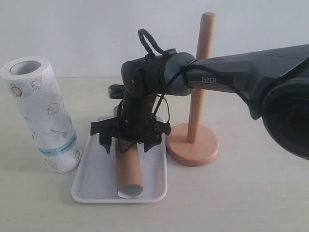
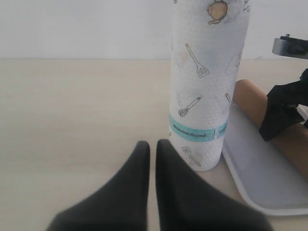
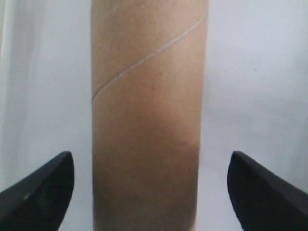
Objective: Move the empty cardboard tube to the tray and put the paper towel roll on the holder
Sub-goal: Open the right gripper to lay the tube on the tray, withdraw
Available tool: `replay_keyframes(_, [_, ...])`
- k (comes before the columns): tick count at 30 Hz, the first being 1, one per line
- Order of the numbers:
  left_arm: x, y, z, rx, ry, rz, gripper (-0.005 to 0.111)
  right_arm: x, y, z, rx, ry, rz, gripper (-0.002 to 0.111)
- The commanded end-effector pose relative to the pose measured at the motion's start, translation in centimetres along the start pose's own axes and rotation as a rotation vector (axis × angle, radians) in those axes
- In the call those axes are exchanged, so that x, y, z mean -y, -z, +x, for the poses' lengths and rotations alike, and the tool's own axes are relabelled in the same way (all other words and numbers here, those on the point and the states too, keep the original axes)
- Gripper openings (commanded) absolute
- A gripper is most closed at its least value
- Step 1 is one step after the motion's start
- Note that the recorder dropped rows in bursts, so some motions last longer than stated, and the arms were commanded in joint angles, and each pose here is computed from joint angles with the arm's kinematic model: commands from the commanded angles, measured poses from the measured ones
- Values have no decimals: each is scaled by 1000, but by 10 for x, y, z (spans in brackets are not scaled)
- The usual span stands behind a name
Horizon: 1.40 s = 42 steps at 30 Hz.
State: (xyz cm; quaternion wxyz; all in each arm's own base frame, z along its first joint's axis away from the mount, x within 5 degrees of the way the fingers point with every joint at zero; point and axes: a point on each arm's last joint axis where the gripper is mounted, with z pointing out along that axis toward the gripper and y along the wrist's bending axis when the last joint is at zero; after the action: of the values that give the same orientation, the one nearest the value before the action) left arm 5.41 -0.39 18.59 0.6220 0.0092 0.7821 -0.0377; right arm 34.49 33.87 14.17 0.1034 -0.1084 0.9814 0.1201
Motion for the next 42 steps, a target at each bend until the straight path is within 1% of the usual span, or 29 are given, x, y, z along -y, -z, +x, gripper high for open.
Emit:
replay_keyframes(1, [0, 0, 1, -4, 2, 1, 4, -3, 25, -7, 50, 12, -28, 81])
replay_keyframes(8, [0, 0, 1, -4, 2, 1, 4, -13, 99, -11, 153, 24, -106, 81])
replay_keyframes(12, [0, 0, 1, -4, 2, 1, 4, -21, 155, -4, 208, 49, -196, 81])
replay_keyframes(15, [0, 0, 1, -4, 2, 1, 4, -21, 194, 3, 258, 59, -231, 81])
replay_keyframes(17, [0, 0, 1, -4, 2, 1, 4, -19, 217, 9, 278, 66, -243, 78])
replay_keyframes(20, [0, 0, 1, -4, 2, 1, 4, -12, 250, 20, 312, 90, -225, 69])
replay_keyframes(23, [0, 0, 1, -4, 2, 1, 4, -3, 281, 34, 326, 110, -193, 54])
replay_keyframes(26, [0, 0, 1, -4, 2, 1, 4, 8, 309, 47, 352, 126, -161, 36])
replay_keyframes(29, [0, 0, 1, -4, 2, 1, 4, 19, 340, 63, 398, 140, -143, 12])
replay_keyframes(31, [0, 0, 1, -4, 2, 1, 4, 28, 360, 74, 437, 169, -120, 0])
replay_keyframes(35, [0, 0, 1, -4, 2, 1, 4, 46, 403, 96, 574, 210, -96, 0])
replay_keyframes(37, [0, 0, 1, -4, 2, 1, 4, 54, 416, 110, 607, 249, -98, 0])
replay_keyframes(42, [0, 0, 1, -4, 2, 1, 4, 77, 424, 151, 612, 261, -109, 0])
